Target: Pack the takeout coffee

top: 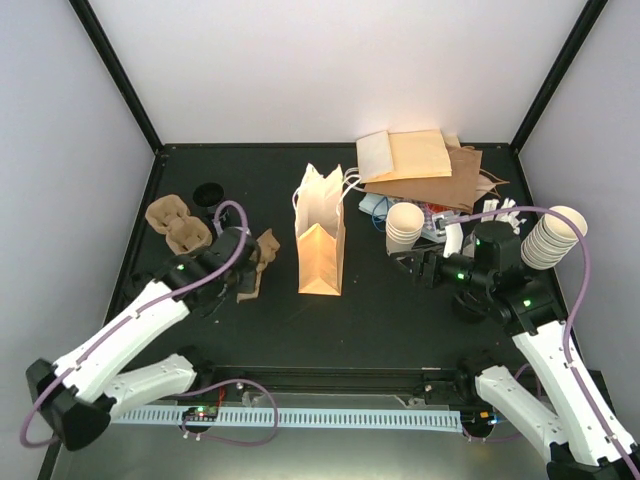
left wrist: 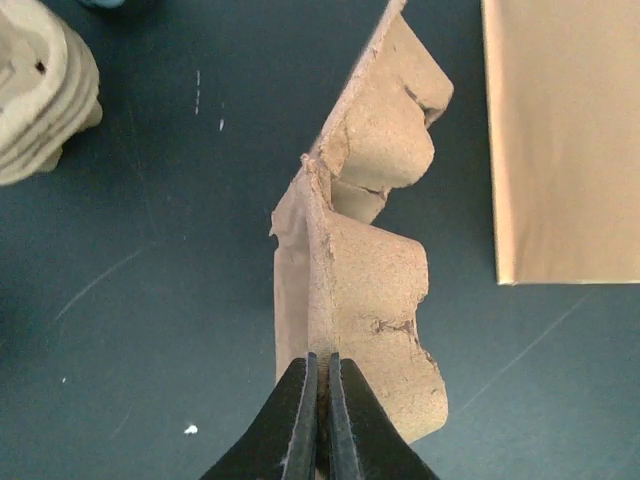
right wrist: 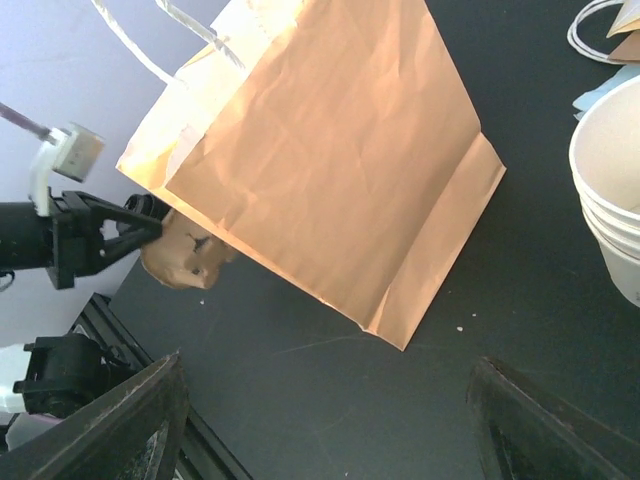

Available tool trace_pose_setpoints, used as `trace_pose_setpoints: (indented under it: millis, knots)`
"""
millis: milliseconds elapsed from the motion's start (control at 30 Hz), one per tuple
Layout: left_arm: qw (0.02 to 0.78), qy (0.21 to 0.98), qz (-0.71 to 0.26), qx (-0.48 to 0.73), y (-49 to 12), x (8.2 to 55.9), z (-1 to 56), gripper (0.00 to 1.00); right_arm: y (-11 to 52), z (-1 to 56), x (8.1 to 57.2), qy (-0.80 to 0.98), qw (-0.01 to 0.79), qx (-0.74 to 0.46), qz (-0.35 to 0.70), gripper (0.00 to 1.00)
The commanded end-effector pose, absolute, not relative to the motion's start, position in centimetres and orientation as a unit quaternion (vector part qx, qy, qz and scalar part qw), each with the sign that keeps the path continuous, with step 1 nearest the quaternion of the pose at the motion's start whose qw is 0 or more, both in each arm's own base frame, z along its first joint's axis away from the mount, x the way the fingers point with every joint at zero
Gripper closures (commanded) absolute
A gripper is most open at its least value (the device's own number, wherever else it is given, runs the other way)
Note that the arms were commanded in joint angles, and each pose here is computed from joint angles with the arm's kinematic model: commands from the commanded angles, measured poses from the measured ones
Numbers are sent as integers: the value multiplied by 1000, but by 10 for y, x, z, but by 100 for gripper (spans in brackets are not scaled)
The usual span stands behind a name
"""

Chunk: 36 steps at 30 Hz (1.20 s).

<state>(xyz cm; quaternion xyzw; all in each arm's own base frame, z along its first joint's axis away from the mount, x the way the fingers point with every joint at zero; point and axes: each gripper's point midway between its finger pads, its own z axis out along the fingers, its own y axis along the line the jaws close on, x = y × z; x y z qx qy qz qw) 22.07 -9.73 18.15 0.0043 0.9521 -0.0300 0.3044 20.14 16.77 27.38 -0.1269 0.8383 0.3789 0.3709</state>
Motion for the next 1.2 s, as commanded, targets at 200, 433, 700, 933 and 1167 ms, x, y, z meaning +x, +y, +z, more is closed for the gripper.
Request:
trace_pose_setpoints:
  millis: [200, 433, 700, 933, 1167]
  knots:
    - [265, 945, 186, 54, -116, 219, 153, 92, 164, 274, 194, 837, 372, -109, 386, 21]
    - [194, 968, 107, 121, -178, 198, 119, 36, 162, 276, 196, 839, 374, -101, 383, 21]
    - [261, 963, -45, 58, -170, 207, 158, 31, 161, 273, 198, 841, 373, -95, 380, 21]
    - [316, 936, -150, -32, -143, 233, 169, 21, 161, 272, 200, 843, 371, -93, 378, 21]
    - [231, 937, -211, -156, -106, 255, 135, 18, 162, 278, 202, 845, 371, -100, 373, 21]
